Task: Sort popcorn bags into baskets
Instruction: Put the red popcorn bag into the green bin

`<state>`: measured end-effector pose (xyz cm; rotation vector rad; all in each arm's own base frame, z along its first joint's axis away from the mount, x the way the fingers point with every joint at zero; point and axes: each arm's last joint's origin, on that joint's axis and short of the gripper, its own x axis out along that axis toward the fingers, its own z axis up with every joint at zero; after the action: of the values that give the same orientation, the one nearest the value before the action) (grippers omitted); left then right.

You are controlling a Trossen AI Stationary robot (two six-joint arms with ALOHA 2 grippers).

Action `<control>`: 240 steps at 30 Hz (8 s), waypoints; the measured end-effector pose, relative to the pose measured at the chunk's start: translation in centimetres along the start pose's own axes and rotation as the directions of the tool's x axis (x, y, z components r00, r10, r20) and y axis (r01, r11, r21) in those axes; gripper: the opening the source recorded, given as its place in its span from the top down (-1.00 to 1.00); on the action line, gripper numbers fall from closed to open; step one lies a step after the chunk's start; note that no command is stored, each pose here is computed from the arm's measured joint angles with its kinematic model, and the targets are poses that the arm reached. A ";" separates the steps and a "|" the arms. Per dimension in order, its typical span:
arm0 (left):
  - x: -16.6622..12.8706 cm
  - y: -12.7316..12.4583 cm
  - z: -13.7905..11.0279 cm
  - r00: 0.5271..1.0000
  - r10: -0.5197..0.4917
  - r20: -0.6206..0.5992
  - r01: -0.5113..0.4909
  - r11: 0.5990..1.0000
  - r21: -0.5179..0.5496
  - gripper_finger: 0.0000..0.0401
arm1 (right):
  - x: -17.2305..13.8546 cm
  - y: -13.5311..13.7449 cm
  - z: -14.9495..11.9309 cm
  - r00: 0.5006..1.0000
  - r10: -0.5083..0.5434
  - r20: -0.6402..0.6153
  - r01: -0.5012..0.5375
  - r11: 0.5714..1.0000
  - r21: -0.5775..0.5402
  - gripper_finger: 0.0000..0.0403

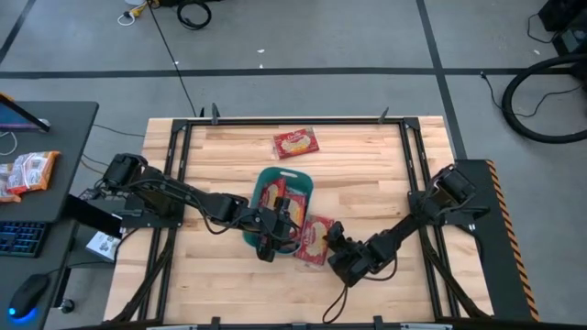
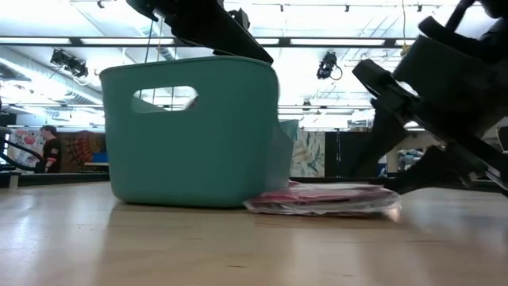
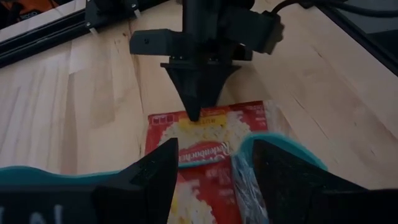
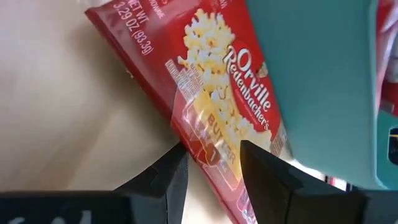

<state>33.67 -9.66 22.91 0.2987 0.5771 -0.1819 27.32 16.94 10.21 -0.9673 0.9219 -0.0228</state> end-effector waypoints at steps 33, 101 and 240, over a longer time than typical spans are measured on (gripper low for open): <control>-7.7 0.3 2.8 0.990 0.088 0.114 -0.094 0.994 0.047 -0.04 | -2.2 -0.9 1.4 0.981 -0.168 0.094 0.169 0.985 -0.013 0.97; -14.5 1.3 -0.5 0.971 0.184 0.151 -0.178 0.982 -0.057 -0.04 | 5.2 -12.3 3.1 0.984 -0.152 0.095 0.153 0.988 -0.006 0.55; -12.3 1.1 -1.7 0.970 0.243 0.001 -0.243 0.970 -0.009 -0.04 | 12.3 -25.9 -23.2 0.831 0.530 -0.170 -0.084 0.421 0.903 0.17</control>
<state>22.94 -6.98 28.74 0.3576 0.5345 0.0567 28.81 -19.52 15.15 0.2464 1.3025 -0.3794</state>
